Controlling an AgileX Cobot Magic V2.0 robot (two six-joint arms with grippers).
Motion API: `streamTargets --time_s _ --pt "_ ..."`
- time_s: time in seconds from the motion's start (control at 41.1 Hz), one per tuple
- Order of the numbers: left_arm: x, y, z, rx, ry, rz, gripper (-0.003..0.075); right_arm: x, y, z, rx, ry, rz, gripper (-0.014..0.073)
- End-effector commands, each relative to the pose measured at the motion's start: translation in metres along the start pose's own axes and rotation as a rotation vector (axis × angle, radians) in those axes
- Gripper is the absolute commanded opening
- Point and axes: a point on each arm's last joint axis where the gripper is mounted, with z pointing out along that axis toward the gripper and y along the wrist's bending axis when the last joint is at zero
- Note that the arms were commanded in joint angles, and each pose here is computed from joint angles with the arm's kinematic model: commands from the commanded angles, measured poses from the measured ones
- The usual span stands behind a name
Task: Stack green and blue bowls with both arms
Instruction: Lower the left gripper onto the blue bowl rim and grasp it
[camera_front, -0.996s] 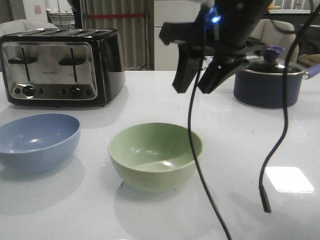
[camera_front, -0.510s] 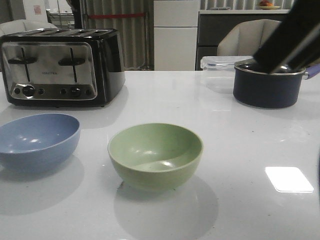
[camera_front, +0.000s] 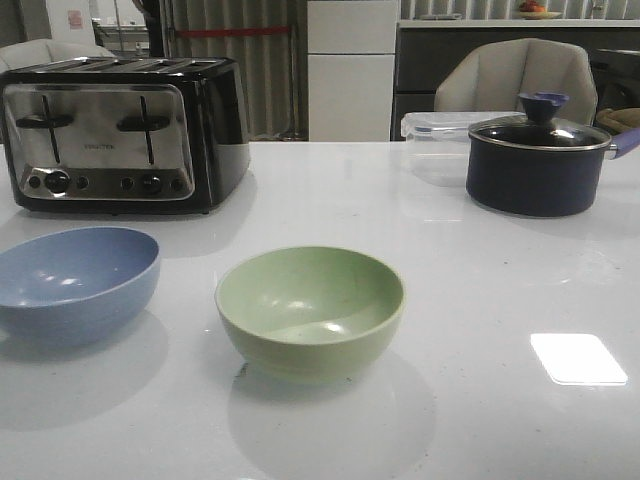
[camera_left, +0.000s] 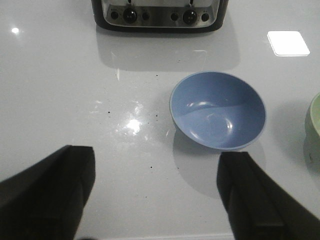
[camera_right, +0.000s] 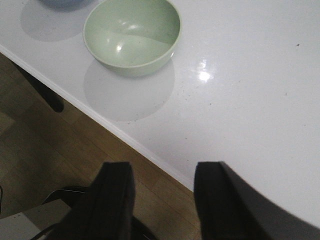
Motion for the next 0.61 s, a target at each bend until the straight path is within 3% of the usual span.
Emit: streamTargets --time_s 0.0,0.34,0.583 --pt "-0.016 0.001 0.002 -0.003 -0.067 0.018 0.0564 -0.012 -0.001 -0.006 0.012 -0.094 0.0 0.041" --pt "-0.036 -0.006 0.046 0.077 0.149 0.051 0.0564 -0.008 0.0 -0.005 0.005 -0.044 0.003 0.041" --pt "-0.047 -0.004 0.102 0.077 0.299 0.037 0.0564 -0.008 0.0 -0.005 0.005 -0.044 0.003 0.041"
